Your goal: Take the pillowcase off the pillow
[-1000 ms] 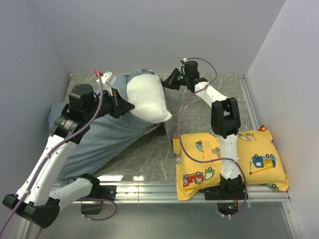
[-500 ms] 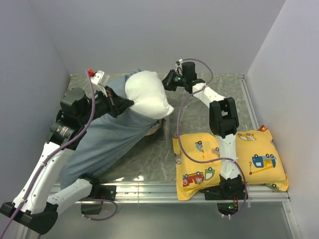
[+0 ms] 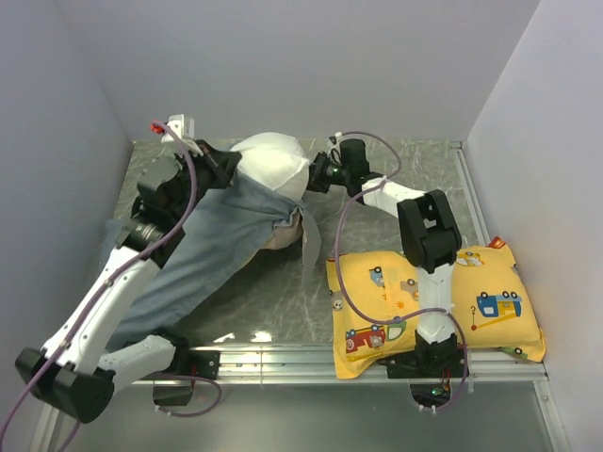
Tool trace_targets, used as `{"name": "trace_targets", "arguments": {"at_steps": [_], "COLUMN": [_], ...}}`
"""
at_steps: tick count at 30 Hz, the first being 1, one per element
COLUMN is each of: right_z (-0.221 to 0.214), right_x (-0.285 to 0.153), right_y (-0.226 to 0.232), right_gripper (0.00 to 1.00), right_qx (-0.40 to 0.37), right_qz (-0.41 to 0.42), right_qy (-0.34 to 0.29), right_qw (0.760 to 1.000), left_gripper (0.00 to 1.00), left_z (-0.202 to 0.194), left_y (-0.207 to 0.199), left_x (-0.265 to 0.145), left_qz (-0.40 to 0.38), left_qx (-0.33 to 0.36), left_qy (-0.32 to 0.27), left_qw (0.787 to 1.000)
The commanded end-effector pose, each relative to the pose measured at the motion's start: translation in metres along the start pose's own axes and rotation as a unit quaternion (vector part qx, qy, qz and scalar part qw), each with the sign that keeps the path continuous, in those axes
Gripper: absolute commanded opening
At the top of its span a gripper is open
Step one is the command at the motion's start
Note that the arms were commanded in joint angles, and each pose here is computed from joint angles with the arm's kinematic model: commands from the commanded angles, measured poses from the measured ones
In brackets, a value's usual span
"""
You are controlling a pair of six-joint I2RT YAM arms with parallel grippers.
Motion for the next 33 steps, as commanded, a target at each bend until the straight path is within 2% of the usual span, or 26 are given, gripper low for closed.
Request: {"name": "trace_targets", "arguments": {"at_steps": [1,2,6,8,11,14,16,17,21,23,25,26,33], "right_z": [0.022,0.021,0.014,0.006,-0.012,-0.021,-0.025,-0.022,-0.023,-0.018,-0.008,-0.007,-0.002], "right_x": [-0.027,-0.029,-0.027,-0.02,-0.009,-0.008,-0.013,-0.018,-0.056,-0.071,-0.091,-0.096,-0.144], "right_y": [0.067,0.07,0.069,0.069,0.063,0.051,0.04,0.039,0.029,0.019,0.027,0.029,0.045], "right_gripper": [0.1,0.1,0.11,0.12,0.14,0.16,0.22,0.31,0.49,0.54,0.57,0.59,0.63], "right_qx": [-0.039,-0.036,-0.023,-0.028,-0.038,-0.042,-0.043,-0.048,-0.044,-0.04,-0.049,-0.053,-0.088], "right_qz": [0.094,0.102,0.113,0.109,0.093,0.075,0.055,0.055,0.029,0.004,-0.002,-0.005,-0.045], "right_qy": [-0.046,-0.047,-0.046,-0.039,-0.026,-0.029,-0.046,-0.063,-0.125,-0.148,-0.174,-0.181,-0.221], "right_qw": [0.994,0.993,0.992,0.993,0.995,0.996,0.996,0.995,0.991,0.988,0.983,0.982,0.97], "left_gripper": [0.01,0.01,0.01,0.01,0.0,0.0,0.01,0.0,0.0,0.01,0.01,0.0,0.01], "left_z": [0.08,0.09,0.097,0.102,0.093,0.068,0.051,0.046,0.008,-0.015,-0.026,-0.048,-0.086], "left_y": [-0.009,-0.003,0.01,0.005,-0.008,-0.015,-0.013,-0.013,-0.009,-0.001,0.001,0.007,0.004], "left_x": [0.016,0.019,0.046,0.053,0.079,0.105,0.12,0.124,0.143,0.141,0.132,0.128,0.103], "left_qz": [0.017,0.039,0.086,0.08,0.065,0.065,0.062,0.061,0.05,0.051,0.036,0.031,-0.006], "left_qx": [-0.056,-0.065,-0.091,-0.1,-0.094,-0.074,-0.069,-0.066,-0.032,-0.026,-0.031,-0.033,-0.052], "left_qy": [-0.18,-0.2,-0.217,-0.227,-0.21,-0.179,-0.157,-0.149,-0.081,-0.052,-0.04,-0.014,0.047], "left_qw": [0.982,0.977,0.968,0.966,0.971,0.979,0.983,0.985,0.995,0.997,0.998,0.999,0.998]}}
Point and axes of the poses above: each gripper's point midway between its finger pads, its own x axis out along the fingers, its own y axis along the line the jaws close on, z = x × y, the point moved 2 cm from there along -x, back along the fingers, and after that the axes turned 1 degree about -x, right-handed, at the moved point
